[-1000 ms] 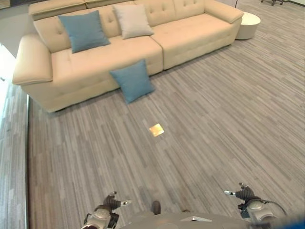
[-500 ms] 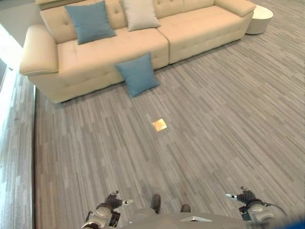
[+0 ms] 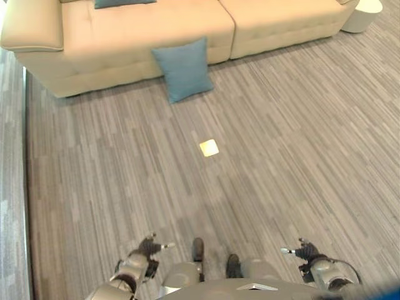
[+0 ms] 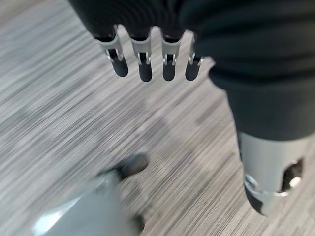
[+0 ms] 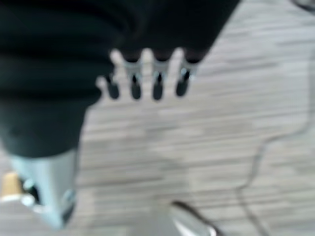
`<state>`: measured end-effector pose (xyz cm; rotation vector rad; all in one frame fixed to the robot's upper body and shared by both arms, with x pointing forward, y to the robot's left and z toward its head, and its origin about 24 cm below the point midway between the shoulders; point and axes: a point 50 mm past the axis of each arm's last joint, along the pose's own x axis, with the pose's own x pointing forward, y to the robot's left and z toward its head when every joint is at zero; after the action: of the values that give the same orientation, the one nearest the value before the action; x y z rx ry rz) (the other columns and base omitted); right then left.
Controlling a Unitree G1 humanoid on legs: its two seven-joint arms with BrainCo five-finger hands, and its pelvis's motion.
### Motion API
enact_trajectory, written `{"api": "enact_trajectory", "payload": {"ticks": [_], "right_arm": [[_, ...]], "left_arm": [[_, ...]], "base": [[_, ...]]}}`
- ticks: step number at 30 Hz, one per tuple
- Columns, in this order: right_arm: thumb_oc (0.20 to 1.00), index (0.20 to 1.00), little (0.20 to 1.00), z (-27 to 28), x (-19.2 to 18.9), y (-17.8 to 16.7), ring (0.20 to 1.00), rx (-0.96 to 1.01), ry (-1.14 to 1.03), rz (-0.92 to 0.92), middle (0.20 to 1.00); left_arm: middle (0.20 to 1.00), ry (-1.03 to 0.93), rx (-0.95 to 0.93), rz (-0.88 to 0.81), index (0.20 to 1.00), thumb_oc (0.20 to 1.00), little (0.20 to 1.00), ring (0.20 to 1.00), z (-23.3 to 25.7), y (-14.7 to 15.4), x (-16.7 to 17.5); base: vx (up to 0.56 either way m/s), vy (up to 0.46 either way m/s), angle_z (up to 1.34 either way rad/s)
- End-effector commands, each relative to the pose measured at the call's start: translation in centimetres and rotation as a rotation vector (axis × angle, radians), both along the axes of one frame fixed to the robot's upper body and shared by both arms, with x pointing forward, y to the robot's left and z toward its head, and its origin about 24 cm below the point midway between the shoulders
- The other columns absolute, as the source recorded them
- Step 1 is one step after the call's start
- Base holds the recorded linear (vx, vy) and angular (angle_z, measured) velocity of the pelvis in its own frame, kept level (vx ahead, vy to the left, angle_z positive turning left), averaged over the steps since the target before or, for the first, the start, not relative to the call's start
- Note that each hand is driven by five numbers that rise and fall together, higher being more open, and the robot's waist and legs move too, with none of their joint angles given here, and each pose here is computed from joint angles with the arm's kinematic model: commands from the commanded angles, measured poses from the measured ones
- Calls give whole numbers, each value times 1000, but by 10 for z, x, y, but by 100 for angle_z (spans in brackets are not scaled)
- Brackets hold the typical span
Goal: Pick up all the scattered cushions and arrange them neatly on the sofa.
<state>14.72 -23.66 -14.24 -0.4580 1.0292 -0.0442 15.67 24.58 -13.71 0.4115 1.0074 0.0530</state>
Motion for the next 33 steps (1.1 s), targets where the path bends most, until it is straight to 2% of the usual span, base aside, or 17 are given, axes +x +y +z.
{"api": "enact_trajectory", "payload": {"ticks": [1,6,11,15,24,28,33], "right_arm": [[1000,1000,1000,9,16,-8,1000,-39,-44,35,1000],[1000,1000,1000,9,15,-12,1000,-55,-29,51,1000],[1000,1000,1000,2,-5,-18,1000,-54,27,16,1000],[1000,1000,1000,5,0,-21,1000,-54,1,-10,1000],[1000,1000,1000,6,-2,-27,1000,-68,5,-37,1000],[1000,1000,1000,1,-10,-21,1000,-53,30,-19,1000],[1000,1000,1000,2,-4,-14,1000,-39,20,11,1000]], "left_arm": [[1000,20,21,10,1000,1000,1000,1000,-2,6,-10],[1000,26,15,15,1000,1000,1000,1000,-4,4,-11],[1000,54,4,15,1000,1000,1000,1000,-7,1,-19],[1000,31,2,-8,1000,1000,1000,1000,-5,-2,-9],[1000,50,-2,-30,1000,1000,1000,1000,-7,-5,-14],[1000,101,-2,8,1000,1000,1000,1000,-12,0,-32],[1000,109,11,9,1000,1000,1000,1000,-11,6,-33]], "base": [[363,48,15],[330,-52,28],[294,-133,75],[157,-196,32],[256,34,-8],[254,161,-73],[147,145,-39]]}}
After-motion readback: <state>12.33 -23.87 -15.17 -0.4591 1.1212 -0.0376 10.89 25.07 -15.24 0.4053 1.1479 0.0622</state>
